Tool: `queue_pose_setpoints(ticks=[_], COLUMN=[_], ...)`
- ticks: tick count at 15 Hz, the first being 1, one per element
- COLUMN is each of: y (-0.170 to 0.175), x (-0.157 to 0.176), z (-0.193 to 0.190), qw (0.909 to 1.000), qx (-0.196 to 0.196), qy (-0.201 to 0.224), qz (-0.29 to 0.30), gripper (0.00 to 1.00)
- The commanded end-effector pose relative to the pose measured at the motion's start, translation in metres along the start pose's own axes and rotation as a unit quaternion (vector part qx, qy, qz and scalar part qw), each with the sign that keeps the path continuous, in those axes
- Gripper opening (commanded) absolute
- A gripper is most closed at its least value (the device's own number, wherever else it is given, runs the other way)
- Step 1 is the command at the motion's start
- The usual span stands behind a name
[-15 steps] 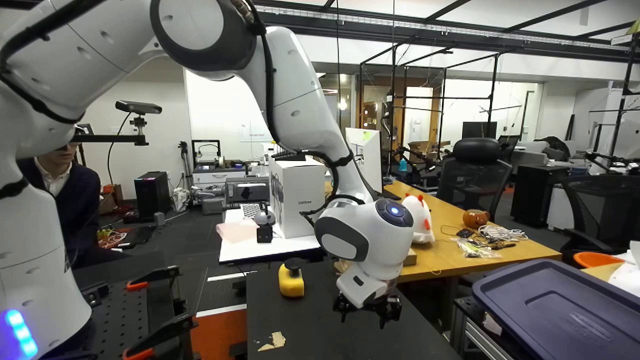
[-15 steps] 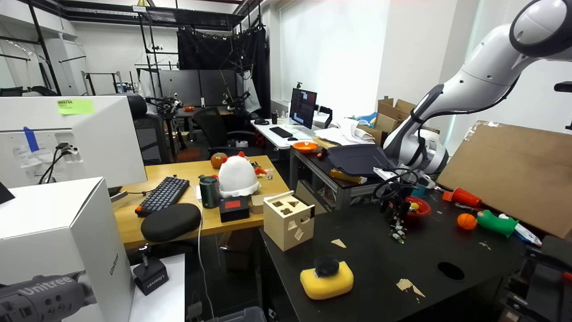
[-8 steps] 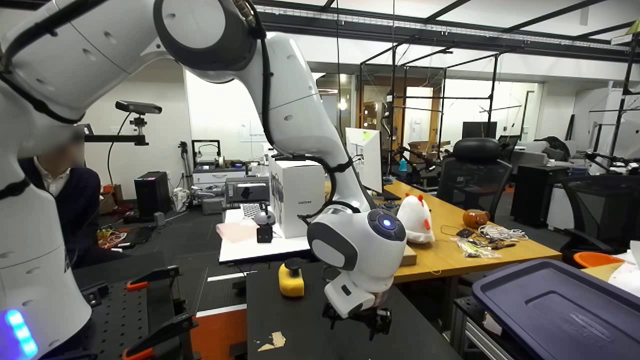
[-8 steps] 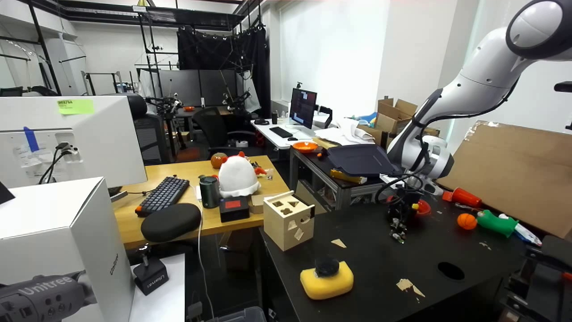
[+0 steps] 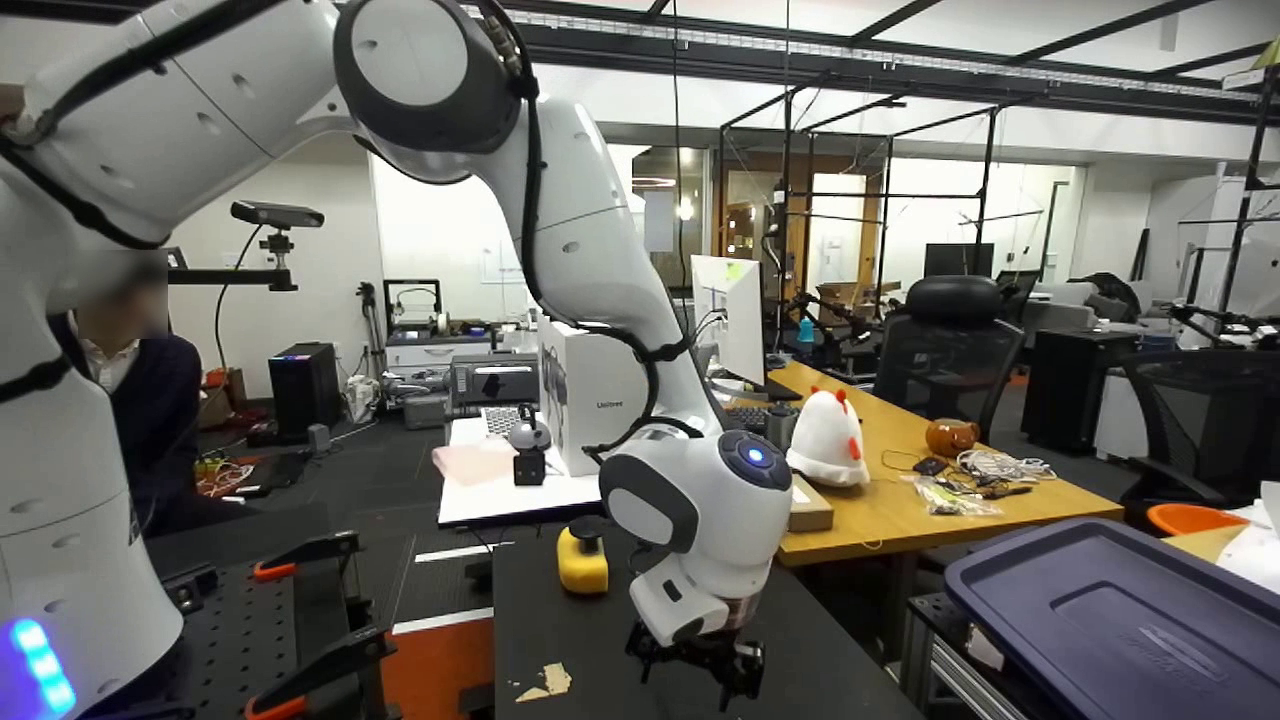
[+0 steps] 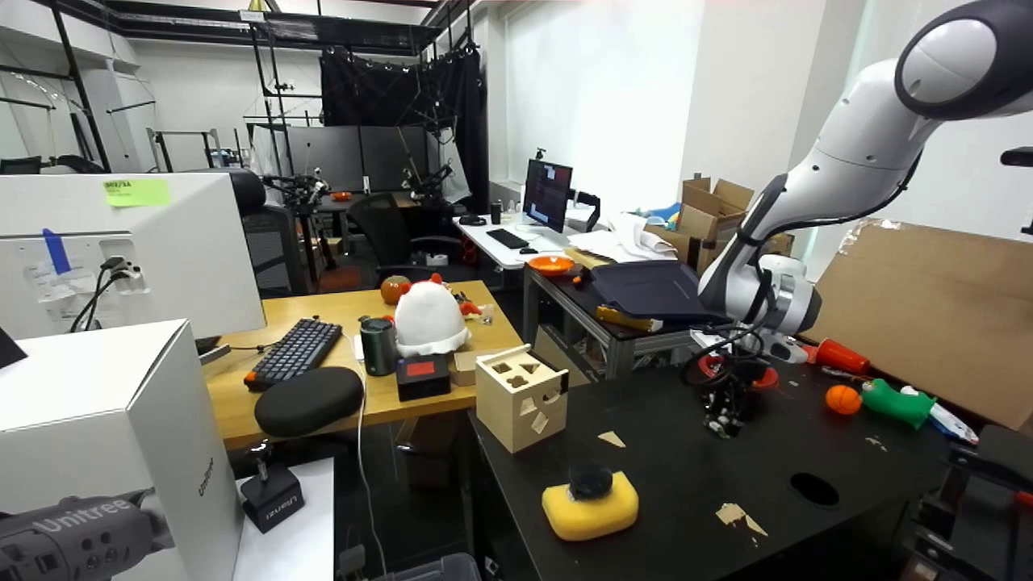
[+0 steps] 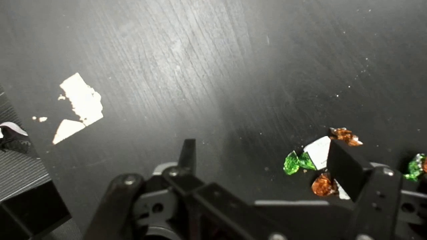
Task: Pick up the sweets from the table and put them in the bowl
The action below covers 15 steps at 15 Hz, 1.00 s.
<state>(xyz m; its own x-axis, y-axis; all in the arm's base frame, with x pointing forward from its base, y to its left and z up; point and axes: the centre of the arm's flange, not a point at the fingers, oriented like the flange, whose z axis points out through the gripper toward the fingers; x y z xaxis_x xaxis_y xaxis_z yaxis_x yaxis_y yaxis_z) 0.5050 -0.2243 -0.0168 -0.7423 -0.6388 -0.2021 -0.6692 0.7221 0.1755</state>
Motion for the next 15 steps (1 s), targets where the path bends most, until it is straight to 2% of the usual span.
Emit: queue_pose_setpoints(ticks=[1,7,11,15], y=[0.003,0.005,0.005,0.017], x=[-0.011,-0.028,-0.031,-0.033], z=[0.006,0.026,0.032,0.010], qw=[0.9995,0.9967,0.9898,0.9889], qx=[0.004,0.009,0.019,0.046], qy=[0.031,0.080,0.140,0.141], qz=[0.008,0.003,0.017,0.011], gripper=[1.00,1.00,1.00,1.00])
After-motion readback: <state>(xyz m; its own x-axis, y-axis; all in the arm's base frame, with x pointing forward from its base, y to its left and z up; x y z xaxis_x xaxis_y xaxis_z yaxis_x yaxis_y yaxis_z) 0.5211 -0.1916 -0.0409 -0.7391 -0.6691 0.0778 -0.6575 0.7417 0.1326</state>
